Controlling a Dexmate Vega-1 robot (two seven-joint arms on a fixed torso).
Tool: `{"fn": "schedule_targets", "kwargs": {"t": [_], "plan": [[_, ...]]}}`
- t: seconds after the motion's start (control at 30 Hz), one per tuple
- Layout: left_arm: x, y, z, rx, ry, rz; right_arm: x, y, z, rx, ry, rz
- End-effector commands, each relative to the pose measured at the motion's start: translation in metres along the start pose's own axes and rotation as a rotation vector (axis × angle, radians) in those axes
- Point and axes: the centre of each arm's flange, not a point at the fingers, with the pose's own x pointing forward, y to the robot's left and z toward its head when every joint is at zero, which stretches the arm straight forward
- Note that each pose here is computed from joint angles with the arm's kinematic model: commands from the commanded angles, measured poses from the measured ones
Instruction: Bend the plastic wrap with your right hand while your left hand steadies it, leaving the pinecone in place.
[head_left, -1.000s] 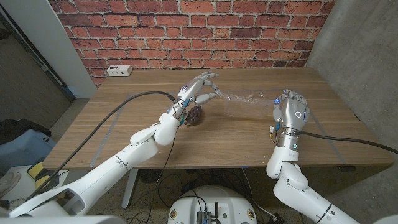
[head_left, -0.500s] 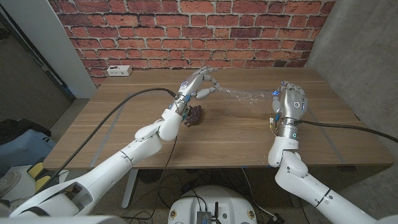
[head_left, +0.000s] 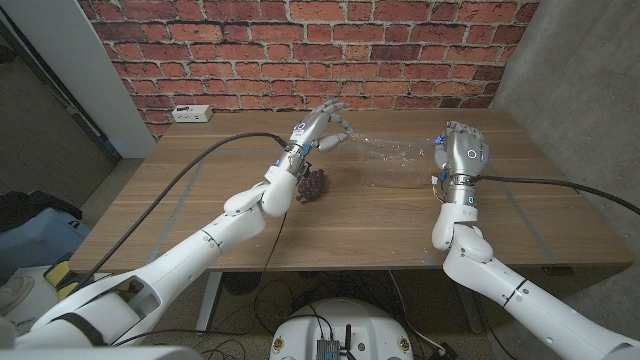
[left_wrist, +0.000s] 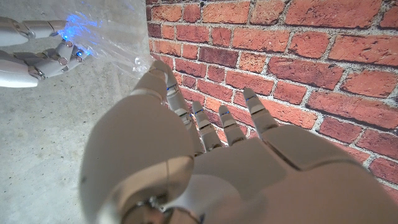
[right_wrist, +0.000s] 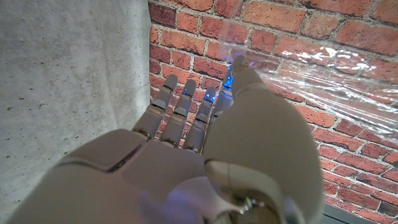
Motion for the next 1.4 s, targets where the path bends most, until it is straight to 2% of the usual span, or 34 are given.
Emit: {"fn": "schedule_targets", "kwargs": {"t": [0.03, 0.53, 1.03, 1.4], "plan": [[0.023, -0.003, -0.012, 0.063, 0.013, -0.02, 0.032, 0.015, -0.004, -0.021, -0.035, 0.04], [0.043, -0.007, -0.026, 0.119, 0.018, -0.052, 0.053, 0.03, -0.001, -0.067, -0.045, 0.096], [0.063, -0.023, -0.037, 0.166, 0.035, -0.093, 0.072, 0.047, -0.002, -0.094, -0.053, 0.137], [0.071, -0.032, -0.046, 0.233, 0.039, -0.095, 0.084, 0.063, 0.002, -0.111, -0.065, 0.17]]}}
